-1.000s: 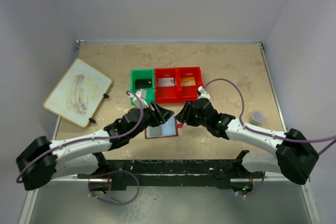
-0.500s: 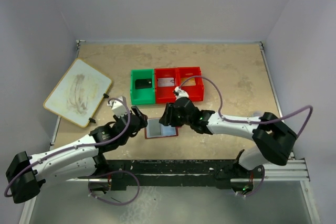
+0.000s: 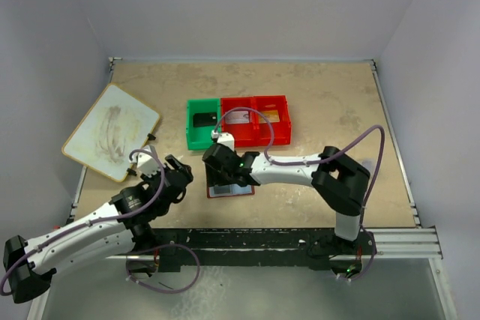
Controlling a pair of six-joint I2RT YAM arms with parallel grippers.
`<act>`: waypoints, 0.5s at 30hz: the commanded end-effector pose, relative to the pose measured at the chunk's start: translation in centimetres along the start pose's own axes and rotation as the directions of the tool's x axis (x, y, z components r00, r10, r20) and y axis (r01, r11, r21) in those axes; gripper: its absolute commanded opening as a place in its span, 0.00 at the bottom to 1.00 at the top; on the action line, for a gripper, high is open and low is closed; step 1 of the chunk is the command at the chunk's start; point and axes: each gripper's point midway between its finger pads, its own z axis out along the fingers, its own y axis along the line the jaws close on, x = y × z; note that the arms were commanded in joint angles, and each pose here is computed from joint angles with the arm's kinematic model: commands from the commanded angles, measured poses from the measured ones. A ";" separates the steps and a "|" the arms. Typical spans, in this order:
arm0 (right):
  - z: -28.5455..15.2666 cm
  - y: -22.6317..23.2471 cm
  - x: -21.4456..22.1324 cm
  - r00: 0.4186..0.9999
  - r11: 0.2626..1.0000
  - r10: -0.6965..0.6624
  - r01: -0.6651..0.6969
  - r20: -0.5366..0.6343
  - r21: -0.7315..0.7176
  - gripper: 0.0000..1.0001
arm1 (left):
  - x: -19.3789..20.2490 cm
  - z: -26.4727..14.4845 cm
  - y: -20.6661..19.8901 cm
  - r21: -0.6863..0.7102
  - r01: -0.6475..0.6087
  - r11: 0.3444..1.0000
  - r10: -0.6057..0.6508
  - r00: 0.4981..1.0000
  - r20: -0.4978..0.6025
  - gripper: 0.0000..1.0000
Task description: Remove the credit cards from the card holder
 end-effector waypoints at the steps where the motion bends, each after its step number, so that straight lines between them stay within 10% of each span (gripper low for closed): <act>1: -0.2 -2.7 -0.7 0.999 0.983 -0.053 0.049 0.013 0.175 0.62 | -1.7 -0.4 0.5 -0.019 0.039 0.999 -0.038 0.997 0.062 0.63; 15: 1.4 -3.2 0.6 0.998 0.975 -0.061 0.066 -0.030 0.212 0.66 | -2.3 -0.9 0.1 0.009 0.051 0.999 -0.051 0.996 0.066 0.64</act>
